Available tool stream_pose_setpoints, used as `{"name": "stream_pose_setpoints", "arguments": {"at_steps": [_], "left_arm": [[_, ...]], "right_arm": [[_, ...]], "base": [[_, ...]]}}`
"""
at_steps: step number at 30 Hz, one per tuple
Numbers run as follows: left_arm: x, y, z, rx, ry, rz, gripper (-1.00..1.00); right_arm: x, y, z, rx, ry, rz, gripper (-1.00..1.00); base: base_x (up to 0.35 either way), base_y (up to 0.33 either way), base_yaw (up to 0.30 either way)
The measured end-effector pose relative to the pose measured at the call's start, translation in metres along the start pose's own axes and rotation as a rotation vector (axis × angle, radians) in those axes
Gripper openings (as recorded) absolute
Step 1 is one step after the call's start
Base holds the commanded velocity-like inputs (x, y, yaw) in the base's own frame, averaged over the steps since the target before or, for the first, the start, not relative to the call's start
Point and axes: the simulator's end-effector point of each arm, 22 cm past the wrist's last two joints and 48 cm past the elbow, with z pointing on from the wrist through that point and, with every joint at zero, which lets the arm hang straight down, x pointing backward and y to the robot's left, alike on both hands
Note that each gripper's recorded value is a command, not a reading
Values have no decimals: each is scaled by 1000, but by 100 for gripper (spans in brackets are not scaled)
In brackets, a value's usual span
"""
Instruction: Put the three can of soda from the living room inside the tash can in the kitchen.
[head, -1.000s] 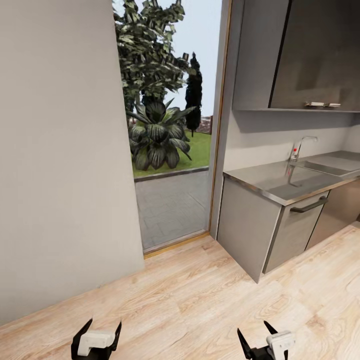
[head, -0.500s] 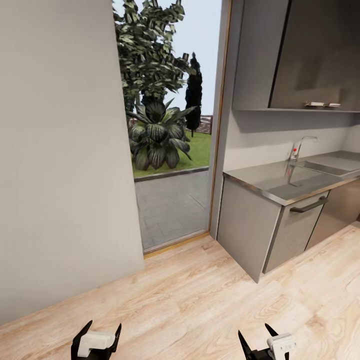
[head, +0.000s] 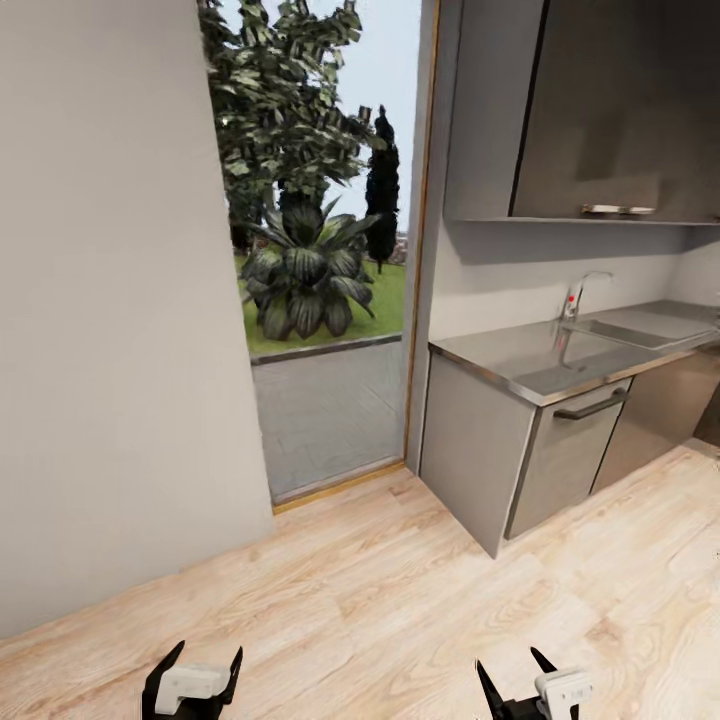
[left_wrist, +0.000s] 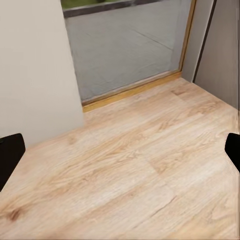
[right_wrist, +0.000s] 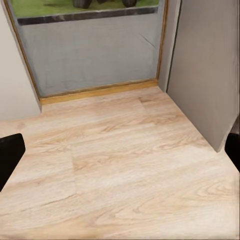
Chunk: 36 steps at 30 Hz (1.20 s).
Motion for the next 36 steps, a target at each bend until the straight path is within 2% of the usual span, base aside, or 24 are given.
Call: {"name": "stream_pose_setpoints", "arguments": {"at_steps": [28, 36], "left_arm": [[1, 0, 0, -1, 1, -2, 100], [1, 0, 0, -1, 1, -2, 100]], "right_arm": [[3, -1, -1, 2, 8, 4, 100], [3, -25, -5, 53, 6, 11, 100]], "base": [[-1, -7, -244], [0, 0, -252]]}}
